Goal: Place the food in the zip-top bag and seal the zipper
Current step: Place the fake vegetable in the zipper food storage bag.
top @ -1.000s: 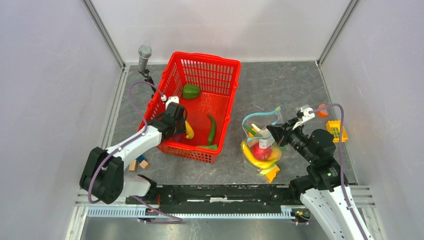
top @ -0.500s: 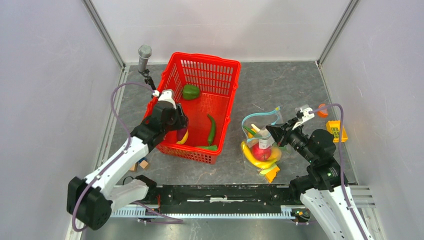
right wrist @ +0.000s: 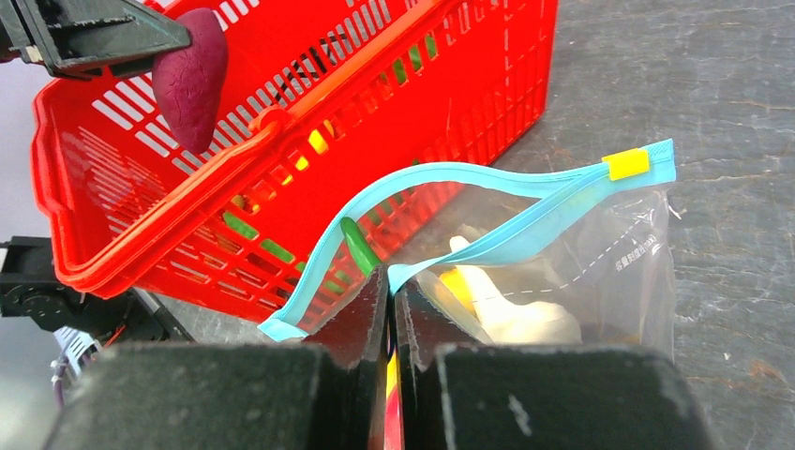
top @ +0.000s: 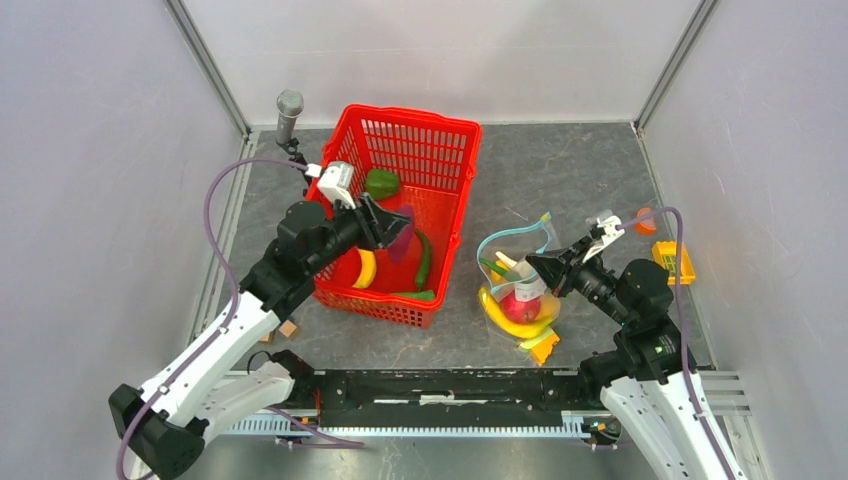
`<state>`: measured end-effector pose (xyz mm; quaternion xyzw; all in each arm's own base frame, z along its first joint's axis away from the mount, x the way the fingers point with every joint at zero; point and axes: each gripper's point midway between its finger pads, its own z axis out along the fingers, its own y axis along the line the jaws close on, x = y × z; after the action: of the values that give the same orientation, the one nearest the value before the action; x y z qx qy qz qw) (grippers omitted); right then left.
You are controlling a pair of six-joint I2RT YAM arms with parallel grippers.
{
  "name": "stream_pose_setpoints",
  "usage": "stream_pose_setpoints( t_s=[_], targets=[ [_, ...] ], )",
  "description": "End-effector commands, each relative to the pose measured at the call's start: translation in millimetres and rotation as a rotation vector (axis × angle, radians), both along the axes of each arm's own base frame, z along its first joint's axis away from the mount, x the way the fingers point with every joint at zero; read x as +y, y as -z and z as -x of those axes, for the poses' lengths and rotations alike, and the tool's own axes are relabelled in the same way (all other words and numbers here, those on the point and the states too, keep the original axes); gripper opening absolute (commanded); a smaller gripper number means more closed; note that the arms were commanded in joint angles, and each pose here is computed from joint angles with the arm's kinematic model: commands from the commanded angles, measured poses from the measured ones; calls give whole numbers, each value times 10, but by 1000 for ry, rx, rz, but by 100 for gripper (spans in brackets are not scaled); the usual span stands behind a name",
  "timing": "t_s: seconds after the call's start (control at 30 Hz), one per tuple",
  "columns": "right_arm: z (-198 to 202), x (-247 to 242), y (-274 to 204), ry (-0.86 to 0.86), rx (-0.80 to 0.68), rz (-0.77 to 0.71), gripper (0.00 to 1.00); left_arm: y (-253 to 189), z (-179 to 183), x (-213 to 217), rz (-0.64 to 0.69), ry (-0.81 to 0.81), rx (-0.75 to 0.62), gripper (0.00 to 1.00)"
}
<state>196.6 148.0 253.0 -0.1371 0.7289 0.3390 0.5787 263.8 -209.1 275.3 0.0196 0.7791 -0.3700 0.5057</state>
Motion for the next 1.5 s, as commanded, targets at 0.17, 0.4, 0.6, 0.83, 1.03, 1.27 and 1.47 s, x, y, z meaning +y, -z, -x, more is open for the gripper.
stream_pose_setpoints(
  t_s=[0.17,0.4,0.6,0.83,1.03,1.27,1.47],
  targets=[
    [142,121,-438,-109,-130,-31,8,-1389,650,-1182,201,372,-346,24],
    [248,128,-544,-137,-165,-40,8,-1184,589,-1781,162,390,-382,25],
    [310,103,-654,-135,-202,-45,8,-895,549,-2057,129,373,-358,25],
    [296,84,-664,-119,-210,-51,8,-568,519,-2191,38,374,-323,29],
    [267,8,-772,-58,-244,-84,8,-222,496,-2238,-69,394,-254,38],
    [192,-71,-732,14,-230,-121,7,-257,636,-2342,-85,495,-236,82],
    [70,-237,-607,136,-190,-107,7,-638,823,-2161,-15,537,-302,100]
  ],
)
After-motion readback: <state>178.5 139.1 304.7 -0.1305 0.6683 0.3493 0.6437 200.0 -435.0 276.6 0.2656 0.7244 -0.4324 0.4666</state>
